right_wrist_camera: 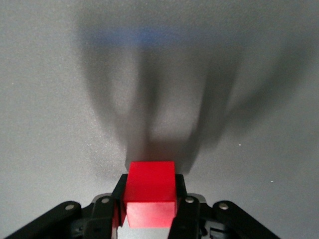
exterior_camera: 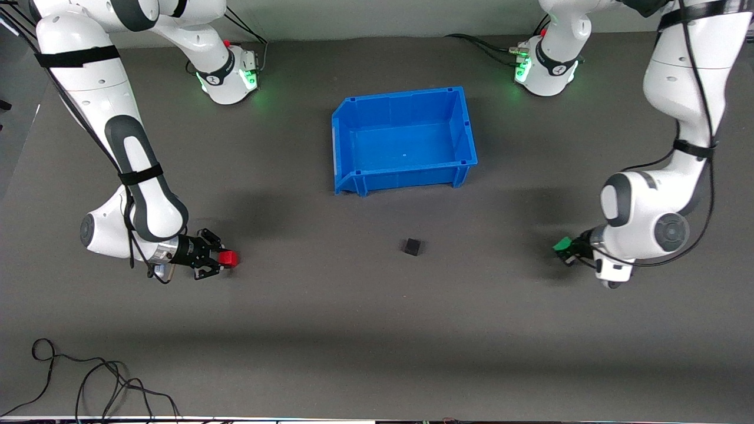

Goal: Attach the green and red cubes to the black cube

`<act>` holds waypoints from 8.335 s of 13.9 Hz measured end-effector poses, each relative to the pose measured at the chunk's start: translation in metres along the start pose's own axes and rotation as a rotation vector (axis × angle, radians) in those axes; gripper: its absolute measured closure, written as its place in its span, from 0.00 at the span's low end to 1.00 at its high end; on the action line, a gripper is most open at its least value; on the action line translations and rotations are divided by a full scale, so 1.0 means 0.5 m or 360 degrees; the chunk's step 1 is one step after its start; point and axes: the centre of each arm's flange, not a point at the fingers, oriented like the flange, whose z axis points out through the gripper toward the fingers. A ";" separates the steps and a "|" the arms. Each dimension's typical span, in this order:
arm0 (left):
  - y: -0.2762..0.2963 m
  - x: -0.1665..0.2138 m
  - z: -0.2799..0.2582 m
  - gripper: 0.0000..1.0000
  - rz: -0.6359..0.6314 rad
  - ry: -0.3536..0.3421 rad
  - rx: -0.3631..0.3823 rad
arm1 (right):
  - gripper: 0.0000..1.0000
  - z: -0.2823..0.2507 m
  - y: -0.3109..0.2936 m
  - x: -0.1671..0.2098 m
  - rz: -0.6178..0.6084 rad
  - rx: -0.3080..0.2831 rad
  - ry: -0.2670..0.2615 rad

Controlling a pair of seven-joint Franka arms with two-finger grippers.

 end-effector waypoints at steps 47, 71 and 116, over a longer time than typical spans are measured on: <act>0.460 -0.466 0.117 0.13 -0.0951 -0.0111 -0.0259 | 0.11 0.389 0.020 -0.848 0.0493 0.0369 -0.0053; -0.100 -0.132 -0.730 0.00 0.0818 -0.0200 0.0145 | 0.00 -0.510 -0.029 -0.666 -0.1104 -0.0377 0.0658; -0.108 -0.188 -0.739 0.00 0.1118 0.0140 0.0135 | 0.00 -0.831 0.071 -0.359 -0.2300 -0.0515 0.0594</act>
